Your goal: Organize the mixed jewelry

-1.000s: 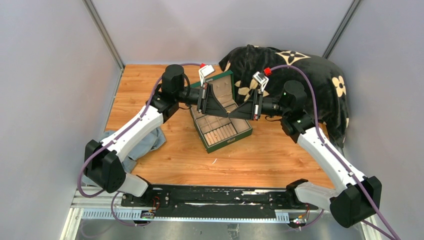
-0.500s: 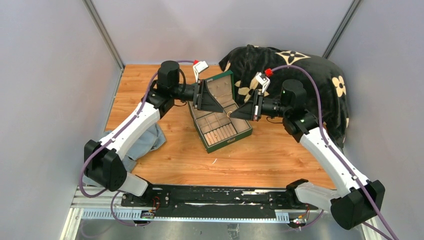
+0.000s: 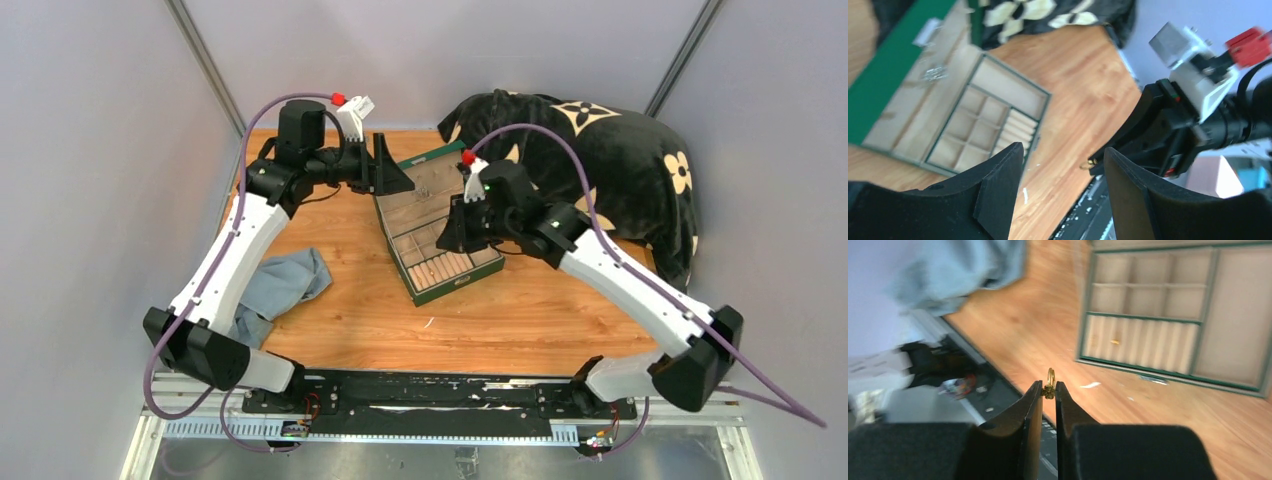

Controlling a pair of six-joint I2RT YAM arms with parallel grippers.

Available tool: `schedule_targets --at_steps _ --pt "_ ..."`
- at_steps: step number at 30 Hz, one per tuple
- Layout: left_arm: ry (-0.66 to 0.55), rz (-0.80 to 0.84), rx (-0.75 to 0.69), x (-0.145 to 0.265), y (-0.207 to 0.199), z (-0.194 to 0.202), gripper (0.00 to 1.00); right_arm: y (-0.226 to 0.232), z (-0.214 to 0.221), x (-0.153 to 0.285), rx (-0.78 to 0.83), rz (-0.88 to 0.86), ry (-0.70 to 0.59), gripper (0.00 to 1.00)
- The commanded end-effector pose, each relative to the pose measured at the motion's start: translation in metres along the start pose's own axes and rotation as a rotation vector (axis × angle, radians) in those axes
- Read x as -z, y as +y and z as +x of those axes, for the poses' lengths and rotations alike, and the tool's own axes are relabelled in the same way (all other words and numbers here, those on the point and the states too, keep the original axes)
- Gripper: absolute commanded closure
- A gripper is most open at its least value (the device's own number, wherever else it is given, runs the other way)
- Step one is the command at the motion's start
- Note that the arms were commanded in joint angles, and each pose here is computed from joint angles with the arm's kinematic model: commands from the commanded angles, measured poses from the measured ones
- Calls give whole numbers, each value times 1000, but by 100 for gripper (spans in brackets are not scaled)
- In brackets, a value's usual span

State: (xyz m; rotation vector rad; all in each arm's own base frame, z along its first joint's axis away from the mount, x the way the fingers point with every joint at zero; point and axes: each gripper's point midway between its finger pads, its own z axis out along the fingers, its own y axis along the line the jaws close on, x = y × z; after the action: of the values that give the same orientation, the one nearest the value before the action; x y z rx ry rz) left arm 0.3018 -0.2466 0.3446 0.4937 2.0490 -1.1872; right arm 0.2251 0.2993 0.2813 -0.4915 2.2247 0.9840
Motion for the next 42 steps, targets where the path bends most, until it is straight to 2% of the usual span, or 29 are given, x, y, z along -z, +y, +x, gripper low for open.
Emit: schedule_targets --at_steps 1,5,8,16,38,39,42 --pt "-88 -318 14 28 39 -5 35 -78 33 -21 64 419 91 100" --pt "-180 -512 13 55 60 -9 36 -108 65 -48 97 540 188 100" --pt "-191 -560 -1 66 63 -6 36 -117 77 -63 113 549 211 100" --pt "-153 -567 11 67 66 8 35 -140 94 -85 180 590 285 100" --pt "-127 -554 18 64 68 19 35 -163 106 -106 184 652 308 100" --pt "-121 -549 20 63 68 20 35 -162 104 -105 185 657 298 99" --pt "-110 -537 22 60 68 21 35 -160 96 -101 199 656 280 83"
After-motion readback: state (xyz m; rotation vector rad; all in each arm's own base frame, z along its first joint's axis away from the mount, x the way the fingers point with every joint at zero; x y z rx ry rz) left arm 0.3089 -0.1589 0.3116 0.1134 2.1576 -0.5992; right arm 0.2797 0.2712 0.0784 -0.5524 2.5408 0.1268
